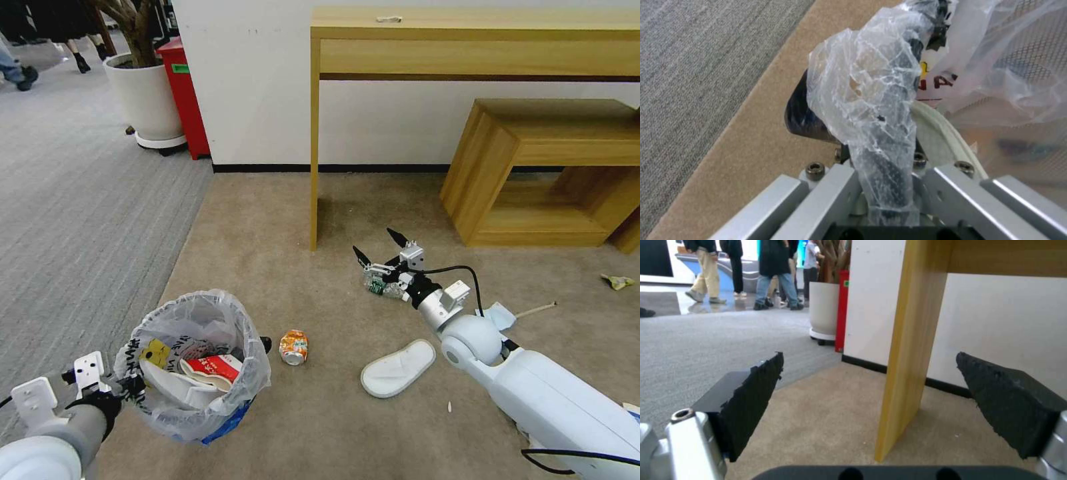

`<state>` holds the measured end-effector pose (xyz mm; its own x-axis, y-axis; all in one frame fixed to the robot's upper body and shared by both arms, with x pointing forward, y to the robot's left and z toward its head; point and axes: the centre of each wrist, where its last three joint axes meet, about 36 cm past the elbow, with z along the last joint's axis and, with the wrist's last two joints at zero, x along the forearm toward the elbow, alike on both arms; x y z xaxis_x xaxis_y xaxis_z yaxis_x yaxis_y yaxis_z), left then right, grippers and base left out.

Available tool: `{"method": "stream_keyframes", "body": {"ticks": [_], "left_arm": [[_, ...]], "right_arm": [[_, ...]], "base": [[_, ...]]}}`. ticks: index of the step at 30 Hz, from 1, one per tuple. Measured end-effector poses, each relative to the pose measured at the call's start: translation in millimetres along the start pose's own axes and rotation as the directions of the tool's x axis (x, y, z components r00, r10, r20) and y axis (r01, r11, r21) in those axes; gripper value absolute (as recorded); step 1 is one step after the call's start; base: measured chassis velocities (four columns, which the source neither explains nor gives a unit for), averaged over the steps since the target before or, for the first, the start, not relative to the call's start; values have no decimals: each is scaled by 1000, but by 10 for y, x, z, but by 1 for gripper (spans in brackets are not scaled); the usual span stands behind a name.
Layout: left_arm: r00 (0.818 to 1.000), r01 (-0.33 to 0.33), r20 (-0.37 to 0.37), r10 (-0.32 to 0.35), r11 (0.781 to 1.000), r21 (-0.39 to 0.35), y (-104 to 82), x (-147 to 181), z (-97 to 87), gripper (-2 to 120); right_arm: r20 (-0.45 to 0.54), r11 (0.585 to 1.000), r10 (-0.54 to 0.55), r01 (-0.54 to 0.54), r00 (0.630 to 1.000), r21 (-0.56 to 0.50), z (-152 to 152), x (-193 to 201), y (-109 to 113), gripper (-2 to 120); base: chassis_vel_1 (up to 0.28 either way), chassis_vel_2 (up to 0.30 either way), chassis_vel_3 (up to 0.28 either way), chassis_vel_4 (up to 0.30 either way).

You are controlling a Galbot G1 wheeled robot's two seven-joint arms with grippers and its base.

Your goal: Pick up the trash bin and place the garbage on the floor into it.

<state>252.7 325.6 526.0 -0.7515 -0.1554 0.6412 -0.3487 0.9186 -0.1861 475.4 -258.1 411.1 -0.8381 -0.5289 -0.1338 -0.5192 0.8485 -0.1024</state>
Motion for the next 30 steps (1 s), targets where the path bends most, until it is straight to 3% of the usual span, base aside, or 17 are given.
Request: {"method": "stream_keyframes", "body": {"ticks": [30], "left_arm": [[1000,4,2,-4,1000,5,4,22,9,1]], "right_arm": [[-2,1000,-1,1,1000,-16,35,48,29,100]], "base": [[-15,10,12,-13]]}}
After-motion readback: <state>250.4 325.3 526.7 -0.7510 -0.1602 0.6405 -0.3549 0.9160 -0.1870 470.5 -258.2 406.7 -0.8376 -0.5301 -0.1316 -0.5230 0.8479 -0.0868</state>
